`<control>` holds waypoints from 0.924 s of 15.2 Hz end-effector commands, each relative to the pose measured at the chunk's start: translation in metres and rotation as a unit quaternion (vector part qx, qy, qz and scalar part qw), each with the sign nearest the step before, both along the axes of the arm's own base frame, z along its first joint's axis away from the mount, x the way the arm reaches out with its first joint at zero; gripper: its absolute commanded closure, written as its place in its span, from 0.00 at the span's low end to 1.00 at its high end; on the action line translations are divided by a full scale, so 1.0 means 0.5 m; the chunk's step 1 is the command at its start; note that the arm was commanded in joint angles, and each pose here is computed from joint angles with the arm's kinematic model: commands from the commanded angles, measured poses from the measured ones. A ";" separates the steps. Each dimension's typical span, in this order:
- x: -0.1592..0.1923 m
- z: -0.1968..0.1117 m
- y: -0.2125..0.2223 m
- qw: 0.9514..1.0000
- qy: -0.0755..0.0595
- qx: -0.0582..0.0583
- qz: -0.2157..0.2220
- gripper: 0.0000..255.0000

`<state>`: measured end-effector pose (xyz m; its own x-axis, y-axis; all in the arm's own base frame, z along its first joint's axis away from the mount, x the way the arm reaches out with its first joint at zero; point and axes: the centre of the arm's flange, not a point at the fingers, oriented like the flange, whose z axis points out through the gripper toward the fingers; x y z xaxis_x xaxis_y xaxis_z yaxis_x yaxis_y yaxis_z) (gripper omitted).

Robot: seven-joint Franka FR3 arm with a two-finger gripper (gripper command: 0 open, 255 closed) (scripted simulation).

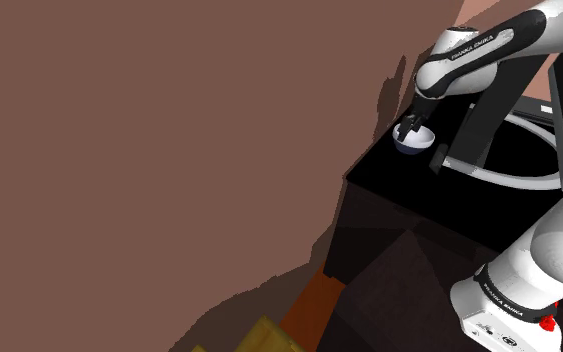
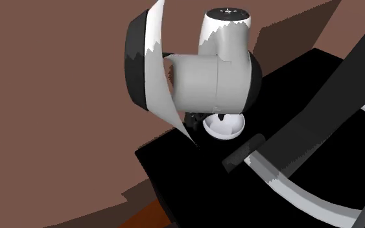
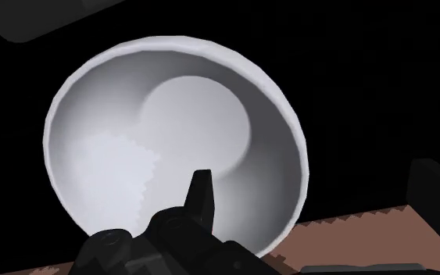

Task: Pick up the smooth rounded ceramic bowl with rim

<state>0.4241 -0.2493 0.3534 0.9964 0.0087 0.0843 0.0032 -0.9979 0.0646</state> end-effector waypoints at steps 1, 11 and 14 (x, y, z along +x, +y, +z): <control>-0.002 -0.021 -0.001 1.000 0.000 0.000 0.000 0.00; -0.001 -0.037 -0.002 1.000 0.000 0.000 0.000 1.00; -0.001 -0.037 -0.002 1.000 0.000 0.000 0.000 1.00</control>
<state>0.4236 -0.2503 0.3352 0.9963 0.0086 0.0859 0.0030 -0.9979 0.0653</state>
